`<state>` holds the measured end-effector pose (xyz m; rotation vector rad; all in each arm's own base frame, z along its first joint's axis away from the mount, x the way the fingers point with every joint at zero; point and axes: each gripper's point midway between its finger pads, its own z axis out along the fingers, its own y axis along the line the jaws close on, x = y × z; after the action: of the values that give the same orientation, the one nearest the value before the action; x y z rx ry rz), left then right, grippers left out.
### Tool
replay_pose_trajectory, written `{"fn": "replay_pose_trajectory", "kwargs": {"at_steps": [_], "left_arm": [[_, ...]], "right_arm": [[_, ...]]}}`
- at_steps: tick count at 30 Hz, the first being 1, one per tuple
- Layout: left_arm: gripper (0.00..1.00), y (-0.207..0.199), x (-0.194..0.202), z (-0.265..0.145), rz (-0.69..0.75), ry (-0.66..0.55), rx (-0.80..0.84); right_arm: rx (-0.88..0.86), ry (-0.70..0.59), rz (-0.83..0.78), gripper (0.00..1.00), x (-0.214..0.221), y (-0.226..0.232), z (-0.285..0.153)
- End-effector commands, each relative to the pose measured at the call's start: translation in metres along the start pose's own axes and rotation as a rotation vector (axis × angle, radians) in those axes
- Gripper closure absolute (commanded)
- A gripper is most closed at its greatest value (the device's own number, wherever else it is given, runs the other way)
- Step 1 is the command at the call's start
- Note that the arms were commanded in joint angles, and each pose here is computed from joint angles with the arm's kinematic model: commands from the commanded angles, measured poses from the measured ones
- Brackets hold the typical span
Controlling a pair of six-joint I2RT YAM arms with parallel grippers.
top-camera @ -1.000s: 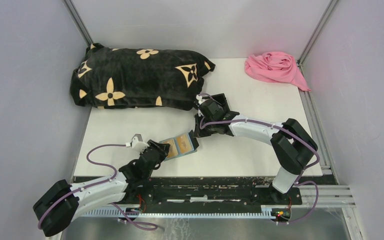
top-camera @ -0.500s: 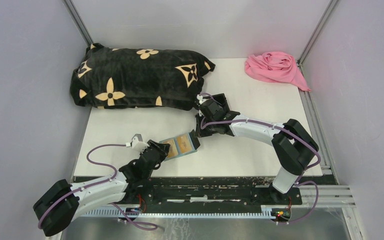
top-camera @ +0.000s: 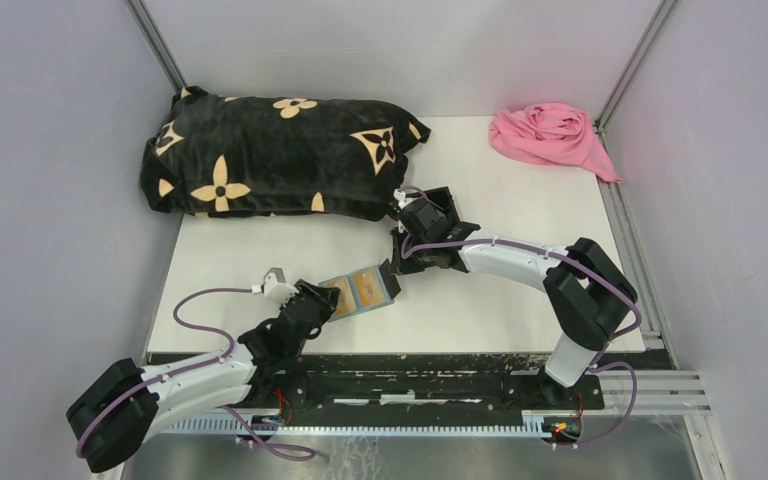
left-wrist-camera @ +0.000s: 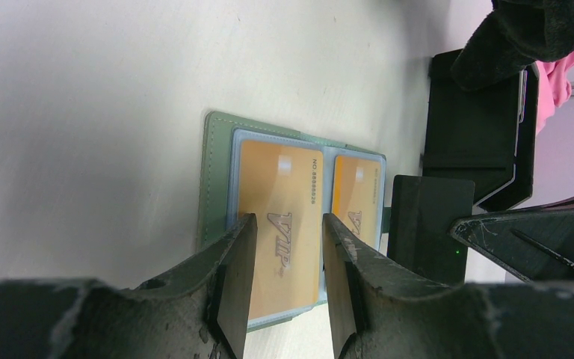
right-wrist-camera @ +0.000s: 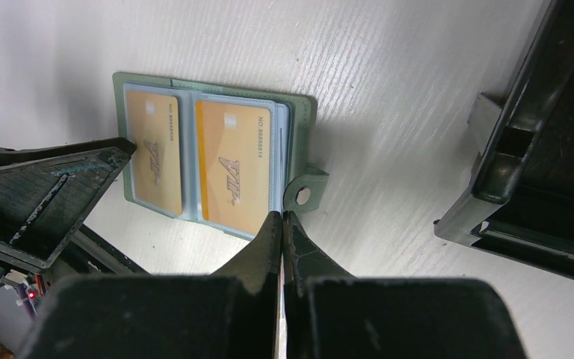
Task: Put the credit cards into the card holder
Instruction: Turn over the card slot in the card holder.
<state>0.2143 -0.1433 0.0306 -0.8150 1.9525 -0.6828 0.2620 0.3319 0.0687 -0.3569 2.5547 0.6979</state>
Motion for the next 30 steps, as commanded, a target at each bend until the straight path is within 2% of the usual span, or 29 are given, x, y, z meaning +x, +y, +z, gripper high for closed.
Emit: {"fn": "replay_pose_trajectory", "kwargs": {"at_steps": [1,30], "left_arm": [[0.54,0.017,0.005,0.0,0.043,0.023,-0.064],[0.55,0.02,0.006,-0.001,0.038,0.025,-0.068]], "right_arm": [[-0.045,-0.067,0.002,0.99,-0.02,0.013,-0.01],[-0.042,-0.047,0.027,0.99,-0.008,0.005,0.007]]}}
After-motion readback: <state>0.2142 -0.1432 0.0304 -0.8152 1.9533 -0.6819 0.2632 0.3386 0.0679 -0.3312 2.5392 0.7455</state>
